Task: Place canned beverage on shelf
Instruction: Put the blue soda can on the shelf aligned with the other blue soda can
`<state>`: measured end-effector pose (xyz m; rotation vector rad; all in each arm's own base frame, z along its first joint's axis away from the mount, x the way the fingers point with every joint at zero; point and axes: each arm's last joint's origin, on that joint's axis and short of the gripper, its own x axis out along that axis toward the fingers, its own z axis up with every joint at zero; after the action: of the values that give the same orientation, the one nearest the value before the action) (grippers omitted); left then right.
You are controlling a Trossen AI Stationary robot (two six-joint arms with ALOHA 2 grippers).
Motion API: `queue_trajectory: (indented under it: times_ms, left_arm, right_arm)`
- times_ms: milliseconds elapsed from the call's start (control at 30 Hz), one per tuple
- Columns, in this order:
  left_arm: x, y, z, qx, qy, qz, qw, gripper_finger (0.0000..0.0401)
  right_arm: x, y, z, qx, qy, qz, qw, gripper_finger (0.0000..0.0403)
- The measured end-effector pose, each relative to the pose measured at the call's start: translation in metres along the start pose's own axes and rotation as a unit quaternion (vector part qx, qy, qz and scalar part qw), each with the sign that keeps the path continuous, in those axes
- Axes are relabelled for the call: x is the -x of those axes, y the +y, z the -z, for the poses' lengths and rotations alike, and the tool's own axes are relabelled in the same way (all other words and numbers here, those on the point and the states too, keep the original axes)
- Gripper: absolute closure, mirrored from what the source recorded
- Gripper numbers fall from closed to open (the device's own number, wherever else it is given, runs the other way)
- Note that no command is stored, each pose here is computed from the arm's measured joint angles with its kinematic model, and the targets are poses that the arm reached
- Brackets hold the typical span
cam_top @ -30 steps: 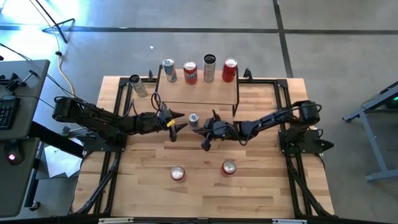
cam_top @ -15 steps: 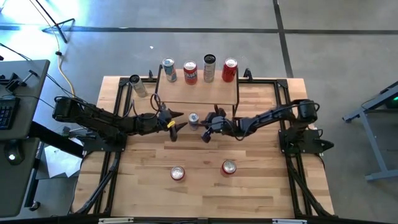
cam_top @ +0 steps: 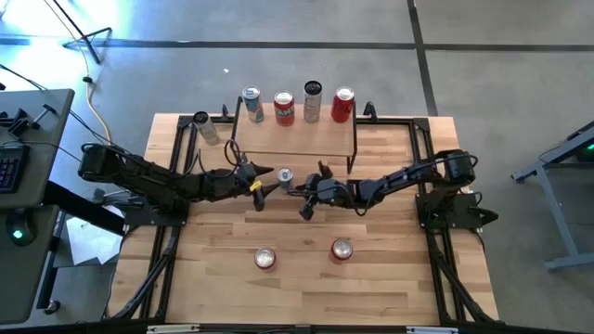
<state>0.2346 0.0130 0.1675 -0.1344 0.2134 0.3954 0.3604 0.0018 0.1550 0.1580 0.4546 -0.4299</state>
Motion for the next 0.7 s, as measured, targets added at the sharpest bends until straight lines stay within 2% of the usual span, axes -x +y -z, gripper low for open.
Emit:
queue_trajectory:
  times_ms: [100, 367, 700]
  left_arm:
    - [-0.002, -0.001, 0.002, -0.001, 0.005, 0.010, 1.000, 0.0121]
    - [-0.016, 0.001, 0.002, 0.001, 0.007, -0.028, 1.000, 0.0107]
    - [-0.035, -0.006, 0.005, -0.008, 0.024, -0.022, 0.999, 0.0102]
  right_arm:
    - [0.003, -0.007, -0.001, 0.004, 0.009, 0.045, 0.999, 0.0403]
    - [0.001, -0.011, -0.004, -0.004, 0.010, 0.022, 1.000, 0.0403]
    - [0.000, -0.011, -0.004, -0.005, 0.008, 0.020, 1.000, 0.0403]
